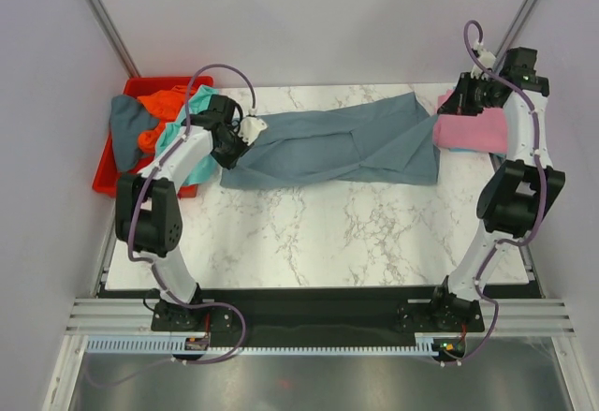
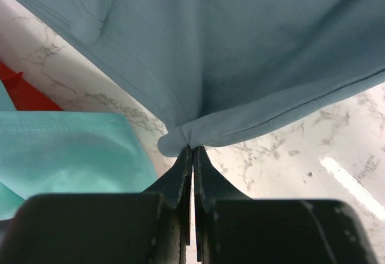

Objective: Fold and stack the t-shirts
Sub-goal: Fold the tshirt

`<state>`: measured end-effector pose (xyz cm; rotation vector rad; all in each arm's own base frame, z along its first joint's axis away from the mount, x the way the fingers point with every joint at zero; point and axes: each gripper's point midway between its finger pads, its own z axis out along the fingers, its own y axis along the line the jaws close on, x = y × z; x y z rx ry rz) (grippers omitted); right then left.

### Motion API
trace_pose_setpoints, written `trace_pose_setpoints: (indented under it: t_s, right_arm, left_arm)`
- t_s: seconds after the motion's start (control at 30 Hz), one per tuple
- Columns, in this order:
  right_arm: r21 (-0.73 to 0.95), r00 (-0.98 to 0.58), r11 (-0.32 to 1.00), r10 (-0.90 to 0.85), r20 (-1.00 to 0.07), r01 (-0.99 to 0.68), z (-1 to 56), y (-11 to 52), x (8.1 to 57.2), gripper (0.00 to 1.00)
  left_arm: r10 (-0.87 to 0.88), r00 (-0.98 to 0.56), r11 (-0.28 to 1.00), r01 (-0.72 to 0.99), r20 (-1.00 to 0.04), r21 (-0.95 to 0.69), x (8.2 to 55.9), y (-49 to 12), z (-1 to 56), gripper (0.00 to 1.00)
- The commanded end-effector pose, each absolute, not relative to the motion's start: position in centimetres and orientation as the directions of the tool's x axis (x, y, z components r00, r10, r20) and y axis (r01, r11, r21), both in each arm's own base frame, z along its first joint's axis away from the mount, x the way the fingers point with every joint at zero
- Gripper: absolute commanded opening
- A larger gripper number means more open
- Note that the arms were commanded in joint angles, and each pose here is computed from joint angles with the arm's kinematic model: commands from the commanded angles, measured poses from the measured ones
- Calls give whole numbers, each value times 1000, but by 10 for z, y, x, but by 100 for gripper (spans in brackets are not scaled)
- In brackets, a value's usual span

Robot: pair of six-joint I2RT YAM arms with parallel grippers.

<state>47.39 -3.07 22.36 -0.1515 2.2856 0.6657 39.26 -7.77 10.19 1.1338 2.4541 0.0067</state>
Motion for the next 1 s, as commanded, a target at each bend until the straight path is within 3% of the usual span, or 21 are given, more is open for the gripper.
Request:
trace_pose_setpoints:
  t_s: [0.0,0.47,0.8,0.97]
  right_arm:
    - [359,-673,879,60,-737,-315,230,-33,505,0]
    - [316,-618,888,47,-785,-333,201,-26,583,0]
    - [275,-534,907,67,-843,-320,223,-33,607,0]
    - [274,-551,918,75,-831,-288,207,-39,613,0]
  left_arm:
    - [693,-594,700,690,-408,184,417,-72,108,2]
    - [670,-636,735,639,-384,224,479,-66,101,2]
    - [649,-673,757,614,-355,221,489,-55,85,2]
    - [634,-689,771,599,-351,217,492,-49,79,2]
